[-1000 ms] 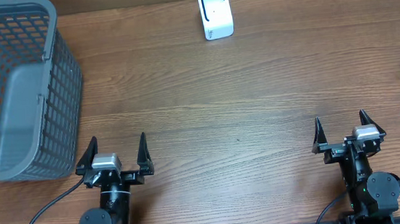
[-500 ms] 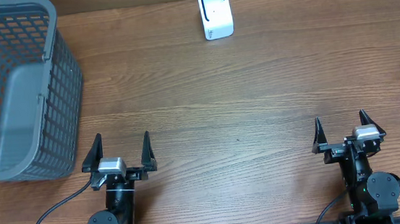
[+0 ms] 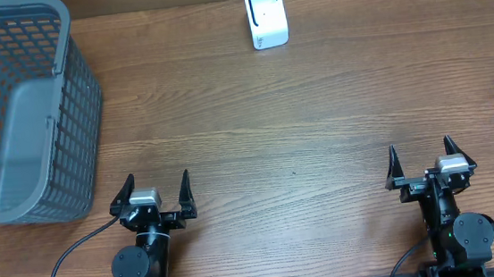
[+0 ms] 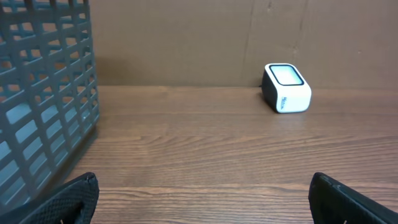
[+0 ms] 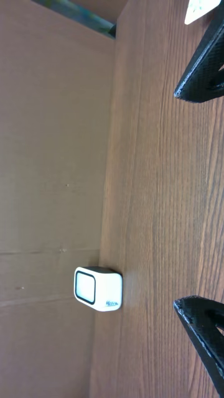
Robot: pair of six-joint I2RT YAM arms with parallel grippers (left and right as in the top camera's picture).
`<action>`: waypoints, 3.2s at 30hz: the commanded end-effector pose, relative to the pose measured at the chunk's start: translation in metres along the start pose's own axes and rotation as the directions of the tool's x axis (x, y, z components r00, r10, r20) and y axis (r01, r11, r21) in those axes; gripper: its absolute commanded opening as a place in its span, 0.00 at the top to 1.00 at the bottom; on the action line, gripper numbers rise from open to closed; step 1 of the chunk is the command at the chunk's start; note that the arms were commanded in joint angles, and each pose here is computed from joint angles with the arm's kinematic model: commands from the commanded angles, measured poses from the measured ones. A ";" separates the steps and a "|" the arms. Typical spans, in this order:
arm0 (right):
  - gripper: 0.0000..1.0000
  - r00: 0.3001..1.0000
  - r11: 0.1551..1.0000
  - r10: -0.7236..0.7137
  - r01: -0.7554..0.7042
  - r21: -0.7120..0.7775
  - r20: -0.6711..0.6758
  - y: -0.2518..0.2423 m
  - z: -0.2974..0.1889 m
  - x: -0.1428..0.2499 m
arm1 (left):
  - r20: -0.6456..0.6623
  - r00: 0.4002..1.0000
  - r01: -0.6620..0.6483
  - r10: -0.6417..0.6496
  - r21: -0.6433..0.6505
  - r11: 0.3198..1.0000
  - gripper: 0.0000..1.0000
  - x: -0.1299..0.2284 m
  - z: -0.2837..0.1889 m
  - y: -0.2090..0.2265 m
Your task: Scan the item barcode
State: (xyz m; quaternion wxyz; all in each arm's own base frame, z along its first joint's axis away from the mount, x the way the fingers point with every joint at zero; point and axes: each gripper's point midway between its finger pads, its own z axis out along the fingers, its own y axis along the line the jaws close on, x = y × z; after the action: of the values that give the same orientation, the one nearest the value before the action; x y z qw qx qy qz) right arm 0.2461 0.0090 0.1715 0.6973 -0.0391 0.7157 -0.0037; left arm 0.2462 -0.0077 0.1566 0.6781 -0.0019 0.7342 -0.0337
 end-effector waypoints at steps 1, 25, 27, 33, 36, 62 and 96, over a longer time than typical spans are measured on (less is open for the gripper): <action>0.00 1.000 1.000 0.003 -0.003 -0.002 0.004 0.001 0.000 0.002 | 0.002 1.000 -0.019 0.019 -0.040 0.999 0.00 0.001 0.000 0.008; 0.00 1.000 1.000 0.003 -0.003 -0.002 0.004 0.001 0.000 0.002 | 0.006 0.999 -0.040 0.041 -0.103 0.994 0.00 -0.001 -0.001 0.018; 0.00 1.000 1.000 0.003 -0.003 -0.002 0.004 0.001 0.000 0.002 | 0.006 0.999 -0.040 0.041 -0.103 0.994 0.00 -0.001 -0.001 0.018; 0.00 1.000 1.000 0.003 -0.003 -0.002 0.004 0.001 0.000 0.002 | 0.005 0.999 -0.041 0.042 -0.103 0.994 0.00 -0.001 -0.001 0.018; 0.00 1.000 1.000 0.003 -0.003 -0.002 0.004 0.001 0.000 0.002 | 0.005 0.999 -0.040 0.041 -0.103 0.994 0.00 -0.001 -0.001 0.018; 0.00 1.000 1.000 0.003 -0.003 -0.002 0.004 0.001 0.000 0.002 | 0.005 0.999 -0.040 0.041 -0.103 0.994 0.00 -0.001 -0.001 0.018; 0.00 1.000 1.000 0.003 -0.003 -0.002 0.004 0.001 0.000 0.002 | 0.005 0.999 -0.040 0.041 -0.103 0.994 0.00 -0.001 -0.001 0.018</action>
State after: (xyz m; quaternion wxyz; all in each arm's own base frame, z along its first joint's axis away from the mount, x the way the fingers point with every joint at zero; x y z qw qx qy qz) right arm 0.2461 0.0089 0.1715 0.6973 -0.0389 0.7157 -0.0037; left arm 0.2461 0.0103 0.1561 0.6779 -0.0288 0.7344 0.0126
